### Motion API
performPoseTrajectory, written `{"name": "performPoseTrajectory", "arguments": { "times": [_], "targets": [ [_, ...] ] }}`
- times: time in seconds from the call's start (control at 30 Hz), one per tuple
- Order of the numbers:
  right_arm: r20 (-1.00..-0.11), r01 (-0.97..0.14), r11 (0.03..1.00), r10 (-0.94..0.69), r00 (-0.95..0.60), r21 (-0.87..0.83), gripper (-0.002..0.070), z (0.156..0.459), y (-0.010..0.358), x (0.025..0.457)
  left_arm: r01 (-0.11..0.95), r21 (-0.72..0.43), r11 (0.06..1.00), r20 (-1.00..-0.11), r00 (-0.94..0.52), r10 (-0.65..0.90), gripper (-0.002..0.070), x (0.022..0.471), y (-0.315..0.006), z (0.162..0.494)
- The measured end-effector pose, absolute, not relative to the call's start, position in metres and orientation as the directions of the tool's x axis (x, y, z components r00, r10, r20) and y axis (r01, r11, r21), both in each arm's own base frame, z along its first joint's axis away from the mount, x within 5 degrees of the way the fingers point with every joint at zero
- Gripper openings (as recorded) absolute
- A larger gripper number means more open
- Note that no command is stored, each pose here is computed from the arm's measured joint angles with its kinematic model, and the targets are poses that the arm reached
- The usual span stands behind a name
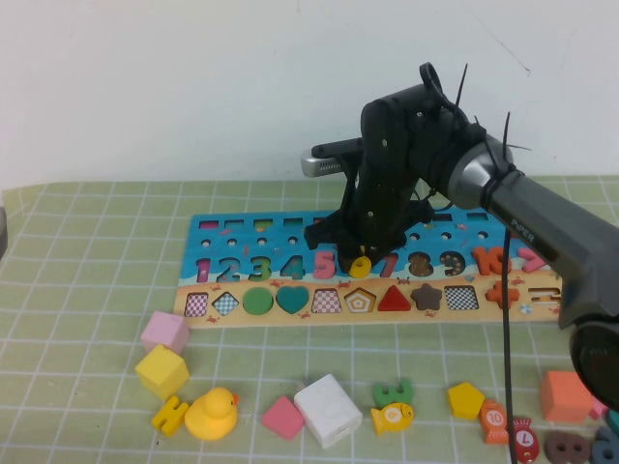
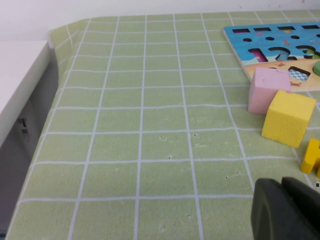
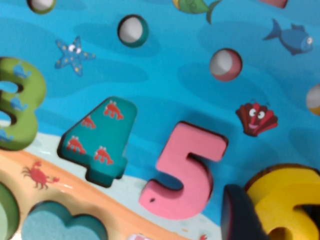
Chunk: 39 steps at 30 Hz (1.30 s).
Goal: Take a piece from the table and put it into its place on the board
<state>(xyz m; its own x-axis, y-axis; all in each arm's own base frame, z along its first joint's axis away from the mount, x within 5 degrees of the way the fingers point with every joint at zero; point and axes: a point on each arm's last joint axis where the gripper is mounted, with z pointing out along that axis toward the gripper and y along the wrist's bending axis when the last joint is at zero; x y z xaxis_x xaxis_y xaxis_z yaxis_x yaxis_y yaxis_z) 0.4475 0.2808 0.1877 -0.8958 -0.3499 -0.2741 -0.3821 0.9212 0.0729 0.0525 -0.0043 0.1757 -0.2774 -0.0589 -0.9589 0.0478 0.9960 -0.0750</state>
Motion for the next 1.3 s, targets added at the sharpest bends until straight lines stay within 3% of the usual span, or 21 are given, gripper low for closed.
{"name": "performPoseTrajectory", "arguments": {
  "times": [0.2,0.47,0.67,0.73,0.8,0.9,0.97,1.17,1.3],
  "targets": [
    [-0.275,-0.377,0.923,-0.344,-0.898,0.077,0.0295,0.188,0.281,0.448,0.048,-0.075,0.996,-0.959,-0.277,-0.059,-0.0002,0.052,-0.004,0.176],
    [-0.282,-0.36,0.928,-0.322,-0.904,0.094,0.0435,0.189,0.282,0.448,0.048,-0.075,0.996,-0.959,-0.277,-0.059,-0.0002,0.052,-0.004,0.176],
    [-0.348,-0.367,0.924,-0.311,-0.884,0.108,0.0449,0.215,0.285,0.45,0.048,-0.075,0.996,-0.959,-0.277,-0.059,-0.0002,0.052,-0.004,0.176],
    [-0.395,-0.381,0.918,-0.31,-0.865,0.113,0.0421,0.23,0.286,0.451,0.048,-0.075,0.996,-0.959,-0.277,-0.059,-0.0002,0.052,-0.004,0.176],
    [-0.426,-0.392,0.913,-0.311,-0.85,0.115,0.0347,0.24,0.286,0.452,0.048,-0.075,0.996,-0.959,-0.277,-0.059,-0.0002,0.052,-0.004,0.176],
    [-0.436,-0.398,0.911,-0.316,-0.842,0.108,0.0154,0.244,0.286,0.452,0.048,-0.075,0.996,-0.959,-0.277,-0.059,-0.0002,0.052,-0.004,0.176],
    [-0.429,-0.403,0.909,-0.324,-0.844,0.107,0.0065,0.239,0.287,0.453,0.048,-0.075,0.996,-0.959,-0.277,-0.059,-0.0002,0.052,-0.004,0.176],
    [-0.384,-0.409,0.906,-0.341,-0.858,0.111,0.0007,0.214,0.29,0.456,0.048,-0.075,0.996,-0.959,-0.277,-0.059,-0.0002,0.052,-0.004,0.176],
    [-0.41,-0.416,0.906,-0.352,-0.841,0.075,0.0,0.227,0.287,0.455,0.048,-0.075,0.996,-0.959,-0.277,-0.059,-0.0002,0.052,-0.004,0.176]
  ]
}}
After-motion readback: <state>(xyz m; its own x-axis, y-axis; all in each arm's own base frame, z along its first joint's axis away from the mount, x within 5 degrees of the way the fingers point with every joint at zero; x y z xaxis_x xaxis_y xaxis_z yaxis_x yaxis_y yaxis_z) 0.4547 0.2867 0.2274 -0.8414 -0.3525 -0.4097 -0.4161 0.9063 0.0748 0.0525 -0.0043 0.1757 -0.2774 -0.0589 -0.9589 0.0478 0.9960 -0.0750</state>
